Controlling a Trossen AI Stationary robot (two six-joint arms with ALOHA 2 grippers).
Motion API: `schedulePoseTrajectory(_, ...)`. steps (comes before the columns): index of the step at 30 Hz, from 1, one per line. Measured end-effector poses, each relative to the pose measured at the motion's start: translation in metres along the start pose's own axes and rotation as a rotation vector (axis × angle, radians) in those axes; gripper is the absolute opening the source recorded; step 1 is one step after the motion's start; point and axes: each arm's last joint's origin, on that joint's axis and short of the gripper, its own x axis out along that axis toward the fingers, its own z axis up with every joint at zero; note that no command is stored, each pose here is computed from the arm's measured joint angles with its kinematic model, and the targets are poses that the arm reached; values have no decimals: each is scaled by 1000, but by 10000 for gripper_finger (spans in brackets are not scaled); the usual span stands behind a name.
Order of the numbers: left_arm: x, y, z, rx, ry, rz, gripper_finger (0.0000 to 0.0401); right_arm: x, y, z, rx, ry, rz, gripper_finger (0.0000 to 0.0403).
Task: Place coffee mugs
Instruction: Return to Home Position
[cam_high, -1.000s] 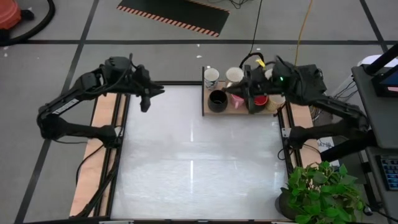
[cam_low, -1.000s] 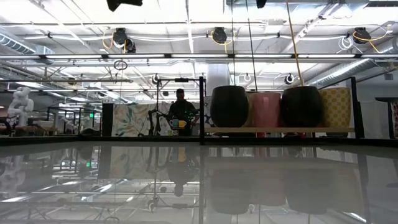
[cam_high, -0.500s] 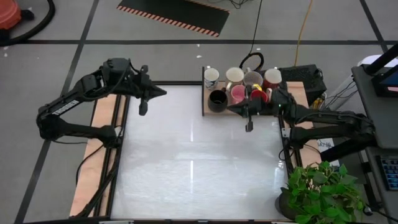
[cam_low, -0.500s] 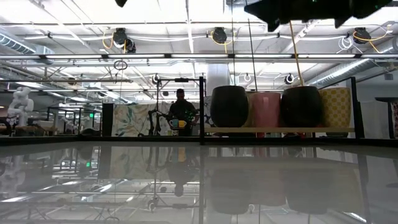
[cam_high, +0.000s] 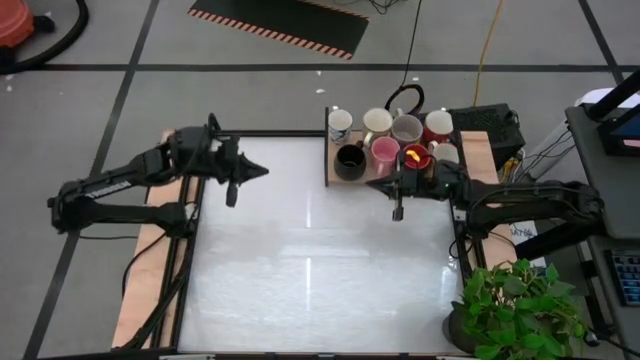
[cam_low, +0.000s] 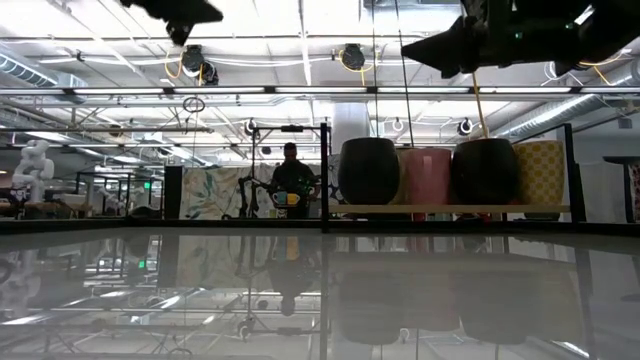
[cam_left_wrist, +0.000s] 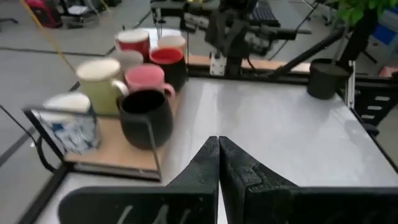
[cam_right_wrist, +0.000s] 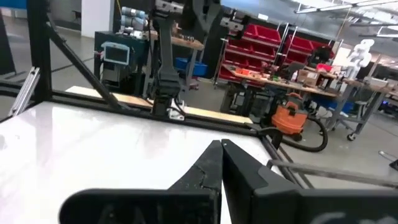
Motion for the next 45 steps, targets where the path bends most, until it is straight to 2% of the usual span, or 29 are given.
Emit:
schedulePoseTrajectory(7,15,-16,-50,-18,78,-14,1,-1,8,-8,2,20,40,0)
schedulePoseTrajectory(13,23,-30,-69,-23,111,15,0,-5,20,-21,3,55,93,0)
schedulePoseTrajectory(18,26,-38,-82,-43,77,66,0,-12,31,-37,26,59,128,0)
schedulePoseTrajectory(23,25,-46,-120,-178,-4,29,0,-17,42,-36,59,-43,138,0)
schedulePoseTrajectory(27,18,-55,-142,-250,-78,25,0,-18,52,-32,72,-53,143,0)
schedulePoseTrajectory(31,8,-60,-150,-243,-103,82,0,-19,61,-36,76,-3,169,0)
schedulePoseTrajectory(37,0,-60,-162,-208,-21,151,0,-25,66,-48,116,30,195,0)
schedulePoseTrajectory(42,-6,-58,-171,-215,57,171,0,-45,67,-63,151,-103,200,0)
schedulePoseTrajectory(45,-10,-58,-170,-245,37,165,0,-49,63,-53,187,-214,159,0)
